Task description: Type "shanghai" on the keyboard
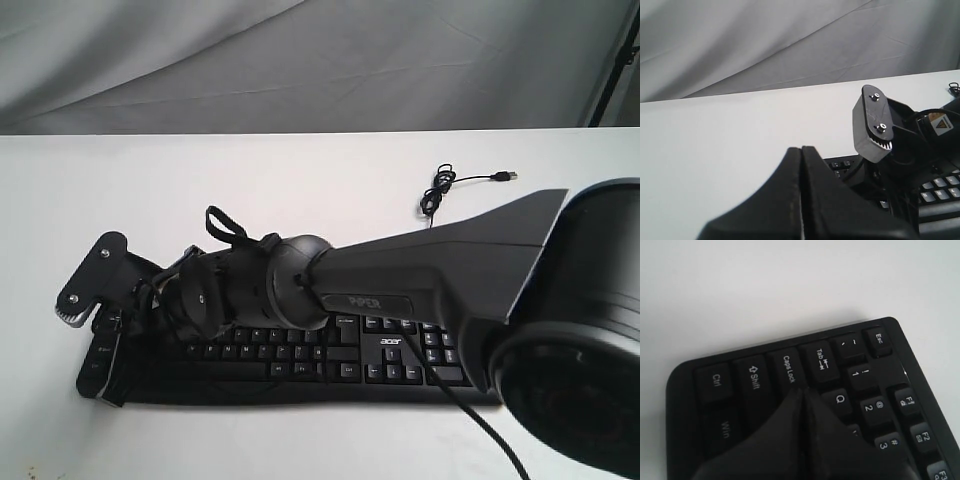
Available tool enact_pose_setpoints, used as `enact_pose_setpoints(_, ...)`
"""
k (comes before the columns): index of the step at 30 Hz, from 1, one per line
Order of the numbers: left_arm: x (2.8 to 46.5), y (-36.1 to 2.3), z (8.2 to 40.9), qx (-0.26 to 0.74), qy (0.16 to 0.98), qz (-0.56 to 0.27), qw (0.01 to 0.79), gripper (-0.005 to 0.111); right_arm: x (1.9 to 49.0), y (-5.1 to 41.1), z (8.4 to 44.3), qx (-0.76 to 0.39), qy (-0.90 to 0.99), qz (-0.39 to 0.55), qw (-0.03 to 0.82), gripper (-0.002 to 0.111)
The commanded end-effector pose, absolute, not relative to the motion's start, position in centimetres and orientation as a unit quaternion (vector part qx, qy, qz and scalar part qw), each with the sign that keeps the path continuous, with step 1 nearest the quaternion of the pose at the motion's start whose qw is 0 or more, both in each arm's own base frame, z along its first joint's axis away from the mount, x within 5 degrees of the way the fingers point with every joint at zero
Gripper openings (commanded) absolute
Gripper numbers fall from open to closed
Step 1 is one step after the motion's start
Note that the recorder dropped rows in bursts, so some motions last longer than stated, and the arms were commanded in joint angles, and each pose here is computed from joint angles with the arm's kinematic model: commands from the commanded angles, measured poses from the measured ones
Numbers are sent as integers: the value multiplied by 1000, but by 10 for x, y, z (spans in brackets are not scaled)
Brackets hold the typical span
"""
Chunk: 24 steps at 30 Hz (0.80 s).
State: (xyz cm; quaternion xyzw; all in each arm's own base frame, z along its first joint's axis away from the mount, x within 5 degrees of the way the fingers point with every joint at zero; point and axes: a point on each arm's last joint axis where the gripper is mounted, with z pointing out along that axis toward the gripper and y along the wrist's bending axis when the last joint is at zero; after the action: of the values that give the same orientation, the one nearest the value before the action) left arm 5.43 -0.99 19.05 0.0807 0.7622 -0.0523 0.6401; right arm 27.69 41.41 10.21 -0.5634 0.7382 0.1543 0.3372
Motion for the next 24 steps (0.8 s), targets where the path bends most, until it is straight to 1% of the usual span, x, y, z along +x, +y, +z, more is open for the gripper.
enact_pose_setpoints(1,54,-10,190,81,761,-54,641,0,279,413,114,-570,730,150,345,0)
enact_pose_setpoints(6,54,-10,190,81,761,-54,641,0,277,391,147,-558,733,150,360,0)
enact_pose_setpoints(8,54,-10,190,81,761,-54,641,0,275,371,155,-542,747,148,357,0)
enact_pose_setpoints(9,54,-10,190,81,761,-54,641,0,274,350,157,-516,771,149,343,0)
enact_pose_setpoints(11,54,-10,190,81,761,-54,641,0,273,323,150,-477,804,150,321,0)
enact_pose_setpoints(13,54,-10,190,81,761,-54,641,0,273,312,137,-463,816,140,317,0)
enact_pose_setpoints(17,54,-10,190,81,761,-54,641,0,277,310,124,-459,817,128,324,0)
enact_pose_setpoints(20,54,-10,190,81,761,-54,641,0,285,301,123,-449,825,124,319,0)
enact_pose_setpoints(24,54,-10,190,81,761,-54,641,0,286,300,122,-451,825,123,317,0)
